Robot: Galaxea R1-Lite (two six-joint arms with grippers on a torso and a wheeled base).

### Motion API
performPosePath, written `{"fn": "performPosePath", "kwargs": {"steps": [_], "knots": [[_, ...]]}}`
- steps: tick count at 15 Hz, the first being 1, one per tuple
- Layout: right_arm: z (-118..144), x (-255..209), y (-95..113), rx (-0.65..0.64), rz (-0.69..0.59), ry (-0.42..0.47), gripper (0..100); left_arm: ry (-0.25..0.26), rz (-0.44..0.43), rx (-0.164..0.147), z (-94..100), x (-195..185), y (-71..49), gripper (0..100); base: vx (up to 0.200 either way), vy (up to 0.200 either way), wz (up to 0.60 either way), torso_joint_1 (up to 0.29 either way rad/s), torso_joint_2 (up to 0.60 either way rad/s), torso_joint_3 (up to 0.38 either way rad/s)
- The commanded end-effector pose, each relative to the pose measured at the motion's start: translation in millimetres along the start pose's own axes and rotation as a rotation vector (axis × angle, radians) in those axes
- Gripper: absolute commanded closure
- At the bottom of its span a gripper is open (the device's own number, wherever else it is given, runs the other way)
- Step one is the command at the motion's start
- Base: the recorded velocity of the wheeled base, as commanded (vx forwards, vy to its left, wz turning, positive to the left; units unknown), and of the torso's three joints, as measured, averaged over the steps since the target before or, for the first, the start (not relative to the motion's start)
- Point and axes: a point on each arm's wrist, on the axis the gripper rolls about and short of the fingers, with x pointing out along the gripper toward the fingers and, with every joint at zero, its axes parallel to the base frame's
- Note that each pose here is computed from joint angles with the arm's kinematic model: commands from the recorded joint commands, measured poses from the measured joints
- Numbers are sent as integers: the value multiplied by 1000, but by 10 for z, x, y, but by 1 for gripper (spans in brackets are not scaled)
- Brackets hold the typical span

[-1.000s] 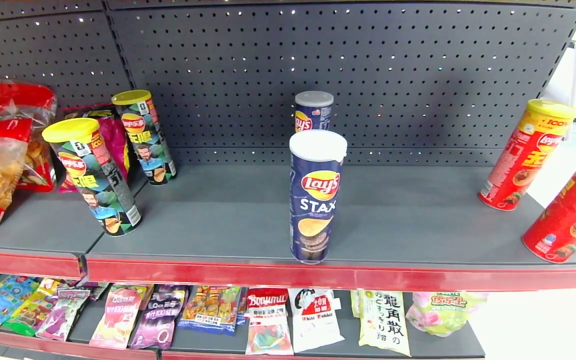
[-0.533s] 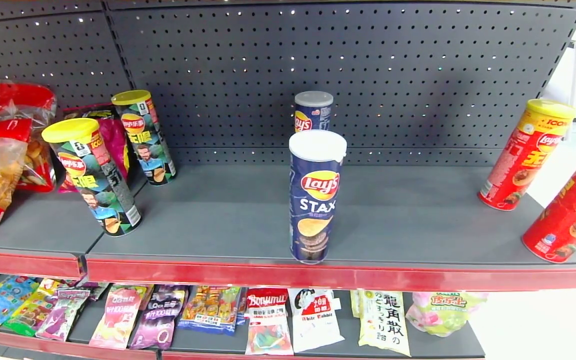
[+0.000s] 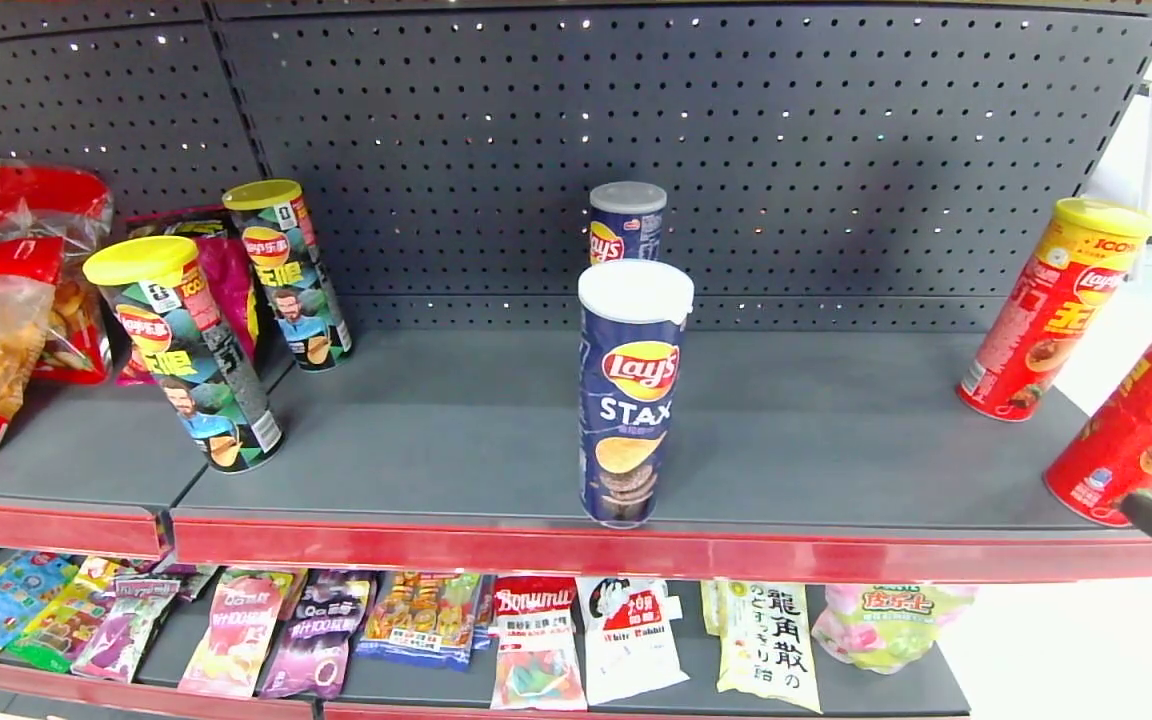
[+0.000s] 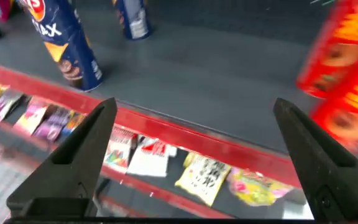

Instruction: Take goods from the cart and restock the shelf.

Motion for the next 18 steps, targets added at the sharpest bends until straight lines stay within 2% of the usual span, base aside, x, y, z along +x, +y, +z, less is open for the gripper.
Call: {"fn": "performPosePath", "kwargs": {"steps": [1,2,3,5,6,10,13,18], "knots": [[72,823,191,-36,112,227,0,0,0,0,0,0,0,0,0,0,0,0,0,0],[30,908,260,-44,113,263,0,0,0,0,0,0,0,0,0,0,0,0,0,0],[-13,1047,436,-30,147,301,0,0,0,0,0,0,0,0,0,0,0,0,0,0],[-40,1202,599,-5,190,302,0,0,0,0,0,0,0,0,0,0,0,0,0,0],[-103,1350,646,-14,165,319,0,0,0,0,0,0,0,0,0,0,0,0,0,0],[-137,1554,686,-29,99,351,0,0,0,0,0,0,0,0,0,0,0,0,0,0],[-186,1818,870,-76,47,380,0,0,0,0,0,0,0,0,0,0,0,0,0,0],[-242,2046,989,-101,36,406,0,0,0,0,0,0,0,0,0,0,0,0,0,0]]}}
